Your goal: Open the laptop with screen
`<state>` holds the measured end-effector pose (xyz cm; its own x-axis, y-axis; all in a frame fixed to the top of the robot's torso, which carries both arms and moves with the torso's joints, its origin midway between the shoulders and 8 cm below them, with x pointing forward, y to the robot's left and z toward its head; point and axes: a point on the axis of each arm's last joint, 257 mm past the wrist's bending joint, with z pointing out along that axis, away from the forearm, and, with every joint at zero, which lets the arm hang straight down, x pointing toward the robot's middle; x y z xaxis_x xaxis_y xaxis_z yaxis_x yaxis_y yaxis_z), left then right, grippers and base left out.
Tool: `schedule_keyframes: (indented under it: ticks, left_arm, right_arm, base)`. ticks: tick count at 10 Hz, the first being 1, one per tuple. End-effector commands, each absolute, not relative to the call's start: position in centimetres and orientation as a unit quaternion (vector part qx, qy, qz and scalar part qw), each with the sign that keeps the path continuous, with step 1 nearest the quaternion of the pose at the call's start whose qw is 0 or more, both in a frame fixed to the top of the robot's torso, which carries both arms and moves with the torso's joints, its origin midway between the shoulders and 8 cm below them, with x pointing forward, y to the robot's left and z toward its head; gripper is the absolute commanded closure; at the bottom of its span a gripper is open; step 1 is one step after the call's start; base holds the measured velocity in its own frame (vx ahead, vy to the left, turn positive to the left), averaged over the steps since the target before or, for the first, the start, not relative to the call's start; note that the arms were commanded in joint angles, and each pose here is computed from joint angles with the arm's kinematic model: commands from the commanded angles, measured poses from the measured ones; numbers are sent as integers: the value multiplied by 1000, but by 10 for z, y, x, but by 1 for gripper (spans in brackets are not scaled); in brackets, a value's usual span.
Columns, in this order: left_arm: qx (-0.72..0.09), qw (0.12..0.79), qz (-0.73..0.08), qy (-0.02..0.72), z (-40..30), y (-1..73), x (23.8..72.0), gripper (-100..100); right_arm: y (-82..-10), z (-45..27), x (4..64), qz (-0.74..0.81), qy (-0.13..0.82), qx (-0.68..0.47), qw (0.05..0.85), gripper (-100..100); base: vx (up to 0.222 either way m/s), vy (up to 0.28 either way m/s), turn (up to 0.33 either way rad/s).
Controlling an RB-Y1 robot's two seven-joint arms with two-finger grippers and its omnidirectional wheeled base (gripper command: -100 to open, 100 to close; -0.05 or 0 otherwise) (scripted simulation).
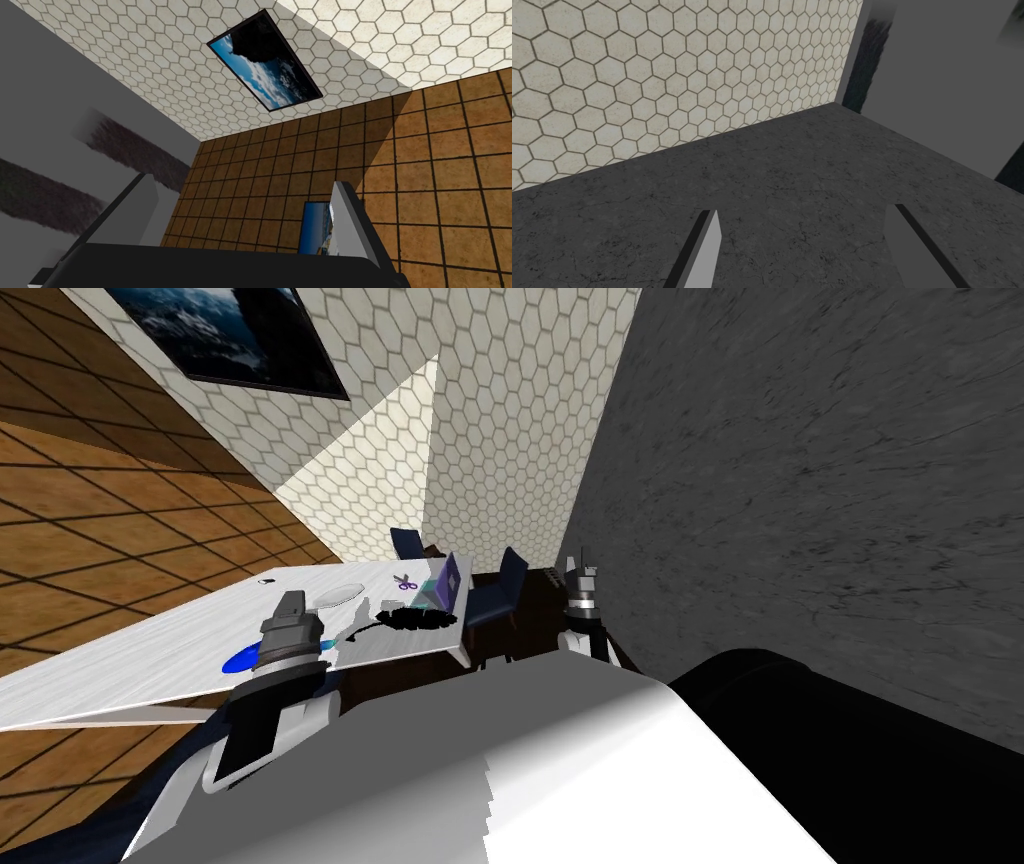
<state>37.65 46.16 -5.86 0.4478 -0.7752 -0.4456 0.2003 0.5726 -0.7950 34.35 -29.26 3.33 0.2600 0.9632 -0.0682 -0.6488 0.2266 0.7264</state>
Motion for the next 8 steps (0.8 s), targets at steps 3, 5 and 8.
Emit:
schedule_keyframes:
  ticks: [3,5,8]
  left_arm:
    - [-377,793,-214,427,-84,532,354,-100]
    - [-390,796,-187,425,-90,554,344,-100]
    - [-415,794,-143,422,-106,589,327,-100]
  right_arm:
    - [-293,33,344,547,266,296,737,0]
    - [-293,33,344,547,266,296,737,0]
    - [-293,33,344,547,266,296,737,0]
  base:
    - [47,-111,-109]
    - [34,-141,-113]
    - [57,-117,-105]
